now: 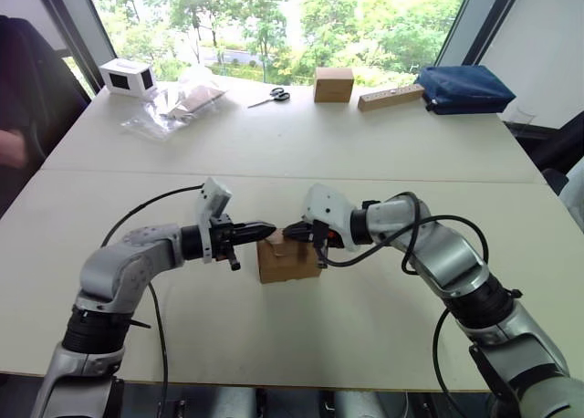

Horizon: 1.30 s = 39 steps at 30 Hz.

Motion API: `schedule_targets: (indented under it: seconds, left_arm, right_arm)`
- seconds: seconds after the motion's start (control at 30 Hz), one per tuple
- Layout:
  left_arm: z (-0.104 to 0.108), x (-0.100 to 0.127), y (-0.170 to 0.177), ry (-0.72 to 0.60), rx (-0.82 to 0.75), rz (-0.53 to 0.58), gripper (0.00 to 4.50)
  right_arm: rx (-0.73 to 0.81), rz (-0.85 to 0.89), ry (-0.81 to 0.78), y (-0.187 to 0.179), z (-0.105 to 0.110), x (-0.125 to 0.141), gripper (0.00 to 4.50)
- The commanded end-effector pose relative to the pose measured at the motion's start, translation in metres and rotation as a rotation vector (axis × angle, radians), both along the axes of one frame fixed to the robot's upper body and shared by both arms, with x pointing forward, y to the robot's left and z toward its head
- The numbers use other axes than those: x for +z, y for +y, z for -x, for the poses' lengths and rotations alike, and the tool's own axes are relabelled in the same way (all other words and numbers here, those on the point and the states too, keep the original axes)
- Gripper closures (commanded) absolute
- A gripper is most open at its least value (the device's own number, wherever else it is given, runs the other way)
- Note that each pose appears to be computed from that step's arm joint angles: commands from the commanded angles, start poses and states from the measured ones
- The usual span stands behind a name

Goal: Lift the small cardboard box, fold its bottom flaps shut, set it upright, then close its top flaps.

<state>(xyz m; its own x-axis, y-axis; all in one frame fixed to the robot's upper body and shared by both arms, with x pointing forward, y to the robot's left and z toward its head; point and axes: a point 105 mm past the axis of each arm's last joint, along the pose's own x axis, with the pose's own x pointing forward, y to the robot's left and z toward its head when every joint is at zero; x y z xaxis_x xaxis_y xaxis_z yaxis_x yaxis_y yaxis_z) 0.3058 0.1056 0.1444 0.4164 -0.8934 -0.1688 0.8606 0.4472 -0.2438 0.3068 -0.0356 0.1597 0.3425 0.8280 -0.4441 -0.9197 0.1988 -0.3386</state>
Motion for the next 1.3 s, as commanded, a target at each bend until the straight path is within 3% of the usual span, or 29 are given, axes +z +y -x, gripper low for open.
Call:
schedule_targets:
  seconds: [0.03, 0.27, 0.47, 0.67, 1.3]
  left_arm:
    - [-0.002, 0.004, -0.004, -0.051, -0.012, -0.017, 4.37]
    - [-0.001, 0.001, -0.003, -0.045, -0.01, -0.015, 4.37]
    - [-0.001, -0.001, 0.0, -0.013, 0.002, 0.001, 4.37]
    - [0.002, -0.003, 0.0, -0.008, 0.002, 0.009, 4.37]
    - [0.001, 0.016, -0.004, 0.01, 0.019, 0.086, 4.37]
  right_arm:
    - [0.007, -0.05, -0.067, 0.0, 0.003, 0.021, 4.5]
    - [0.039, -0.151, -0.061, -0.009, 0.015, 0.039, 4.5]
    - [0.133, -0.107, -0.001, -0.006, 0.046, 0.024, 4.5]
    - [0.142, 0.03, -0.039, -0.006, 0.048, -0.005, 4.5]
    - [0.104, 0.018, -0.088, -0.004, 0.034, 0.001, 4.5]
